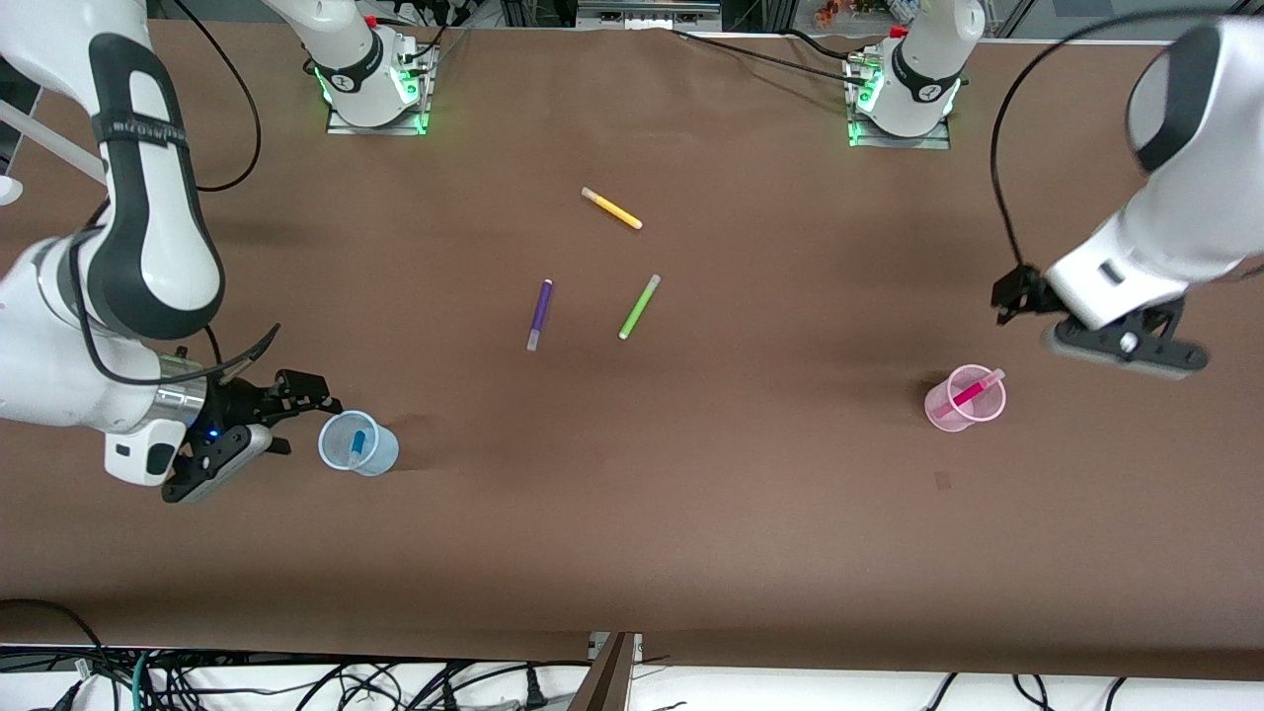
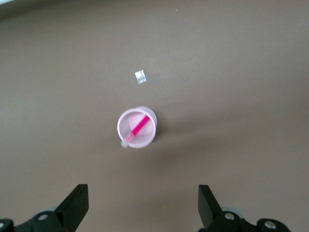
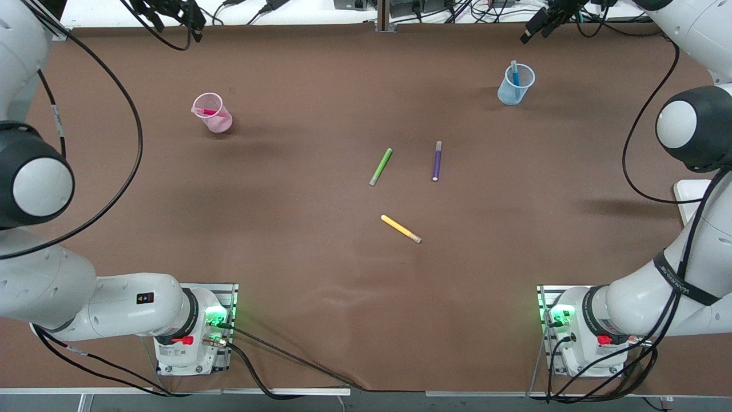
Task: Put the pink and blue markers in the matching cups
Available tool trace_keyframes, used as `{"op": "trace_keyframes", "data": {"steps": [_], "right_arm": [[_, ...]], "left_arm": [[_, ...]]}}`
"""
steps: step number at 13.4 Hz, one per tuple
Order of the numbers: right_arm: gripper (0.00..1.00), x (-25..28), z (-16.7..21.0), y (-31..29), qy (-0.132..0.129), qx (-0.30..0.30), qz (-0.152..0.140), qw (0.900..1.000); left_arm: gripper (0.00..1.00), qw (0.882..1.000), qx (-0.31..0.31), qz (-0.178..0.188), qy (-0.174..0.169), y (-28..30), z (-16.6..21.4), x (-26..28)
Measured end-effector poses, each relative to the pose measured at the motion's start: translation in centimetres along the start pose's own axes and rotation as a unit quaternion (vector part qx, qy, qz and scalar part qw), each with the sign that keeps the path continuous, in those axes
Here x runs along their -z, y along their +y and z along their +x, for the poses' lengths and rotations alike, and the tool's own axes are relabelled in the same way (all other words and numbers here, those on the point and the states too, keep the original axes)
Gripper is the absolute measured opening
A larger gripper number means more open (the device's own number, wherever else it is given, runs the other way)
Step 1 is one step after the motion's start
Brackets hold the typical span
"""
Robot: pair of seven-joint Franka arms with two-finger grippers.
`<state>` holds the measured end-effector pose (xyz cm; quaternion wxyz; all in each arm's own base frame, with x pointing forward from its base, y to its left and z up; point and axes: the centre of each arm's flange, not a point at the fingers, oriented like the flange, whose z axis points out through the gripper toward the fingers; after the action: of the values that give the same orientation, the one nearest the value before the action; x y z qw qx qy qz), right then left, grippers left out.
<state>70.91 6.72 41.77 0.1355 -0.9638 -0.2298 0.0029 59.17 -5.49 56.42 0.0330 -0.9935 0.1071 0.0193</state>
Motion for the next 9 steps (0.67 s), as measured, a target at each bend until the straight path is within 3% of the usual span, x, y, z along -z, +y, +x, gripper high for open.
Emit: {"op": "trace_keyframes", "data": {"steps": [2, 3, 6, 9], "right_arm": [[1.0, 2.1, -0.6, -1.3, -0.049, -0.061, -0.016, 0.997], [1.0, 3.1, -0.9, -1.7, -0.061, -0.093, -0.031, 0.993], [1.0, 6.6, -2.5, -3.7, -0.079, -0.172, -0.076, 0.979], [1.0, 10.1, -5.3, -7.3, -0.077, -0.189, -0.088, 0.975]], "left_arm": [[1.0, 1.0, 0.027, -0.008, 0.004, -1.9, -1.3, 2.4], [1.0, 0.999, 0.043, -0.008, 0.007, -3.1, -1.7, 2.7], [1.0, 0.998, 0.057, -0.003, 0.006, -3.8, -2.2, 2.8], [1.0, 0.998, 0.059, -0.002, 0.01, -3.2, -3.0, 2.0]]}}
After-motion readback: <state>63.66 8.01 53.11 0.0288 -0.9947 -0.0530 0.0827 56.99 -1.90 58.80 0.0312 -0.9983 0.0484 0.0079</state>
